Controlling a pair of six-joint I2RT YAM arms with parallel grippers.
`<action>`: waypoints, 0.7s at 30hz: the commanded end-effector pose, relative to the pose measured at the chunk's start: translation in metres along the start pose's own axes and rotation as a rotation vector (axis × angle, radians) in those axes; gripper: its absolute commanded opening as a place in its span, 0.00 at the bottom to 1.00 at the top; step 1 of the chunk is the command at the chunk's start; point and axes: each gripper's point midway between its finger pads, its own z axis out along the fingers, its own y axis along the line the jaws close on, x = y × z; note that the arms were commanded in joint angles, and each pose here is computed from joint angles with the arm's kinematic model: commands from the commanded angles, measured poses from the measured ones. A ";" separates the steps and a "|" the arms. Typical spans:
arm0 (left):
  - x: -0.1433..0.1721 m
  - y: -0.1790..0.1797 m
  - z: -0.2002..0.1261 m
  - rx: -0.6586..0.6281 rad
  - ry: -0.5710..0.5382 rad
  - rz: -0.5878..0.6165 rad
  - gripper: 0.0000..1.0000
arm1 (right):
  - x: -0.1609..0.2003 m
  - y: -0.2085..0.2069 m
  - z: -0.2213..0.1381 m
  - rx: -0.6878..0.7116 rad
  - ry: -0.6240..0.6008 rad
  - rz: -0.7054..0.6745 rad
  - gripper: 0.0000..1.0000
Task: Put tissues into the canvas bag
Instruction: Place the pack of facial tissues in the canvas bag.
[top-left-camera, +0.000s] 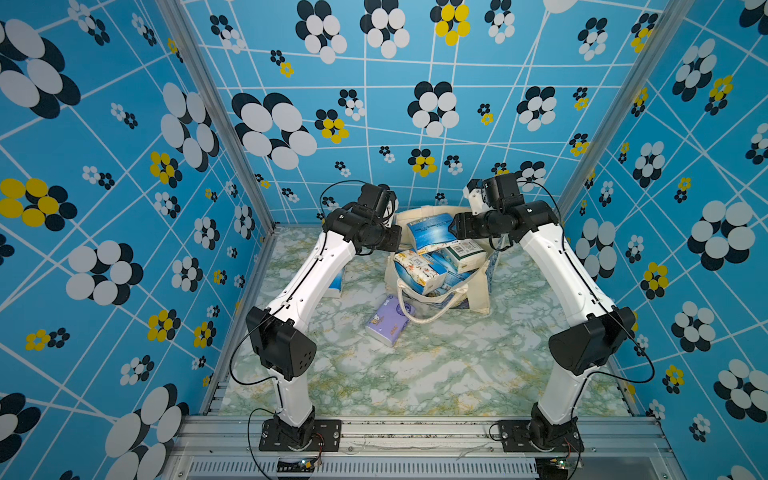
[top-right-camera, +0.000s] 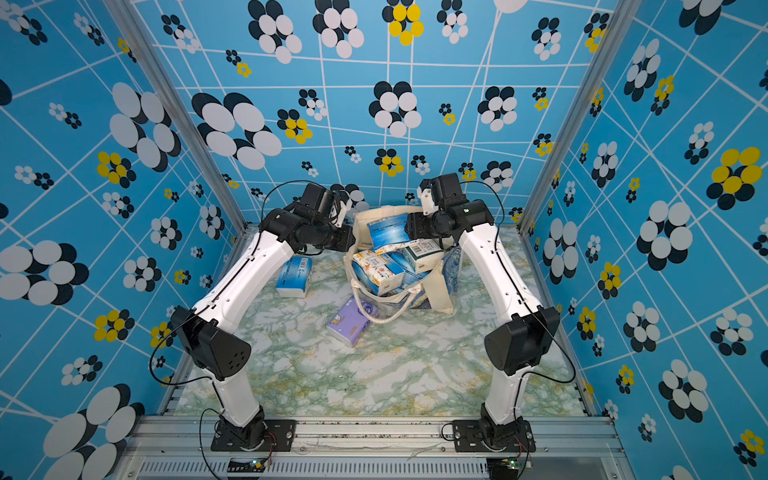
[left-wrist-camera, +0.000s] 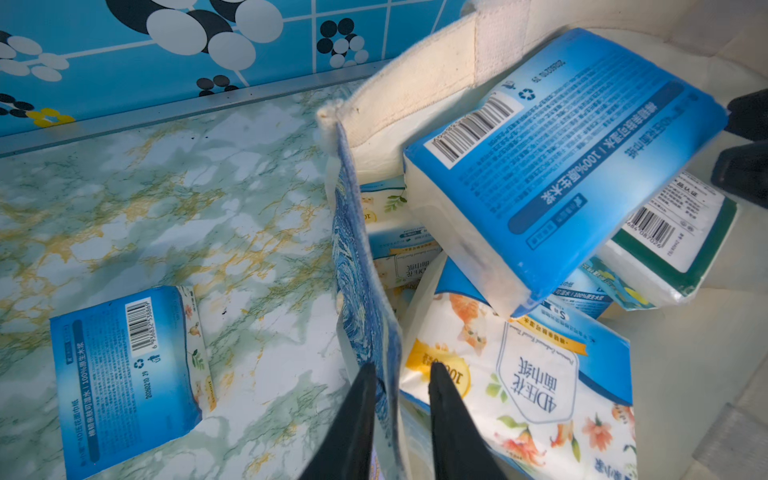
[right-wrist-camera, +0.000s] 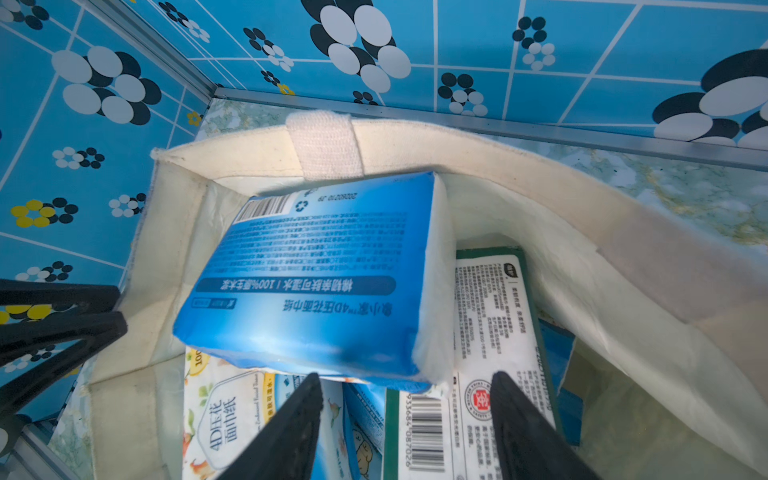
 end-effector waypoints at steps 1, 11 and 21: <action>0.001 -0.002 0.006 0.037 0.008 -0.008 0.00 | 0.004 0.012 0.005 -0.050 0.032 0.001 0.63; 0.001 -0.003 0.016 0.063 0.029 -0.017 0.00 | 0.018 0.048 0.015 -0.122 0.100 -0.059 0.52; -0.014 -0.009 0.006 0.085 -0.013 -0.017 0.00 | 0.033 0.056 0.036 -0.056 0.202 -0.119 0.44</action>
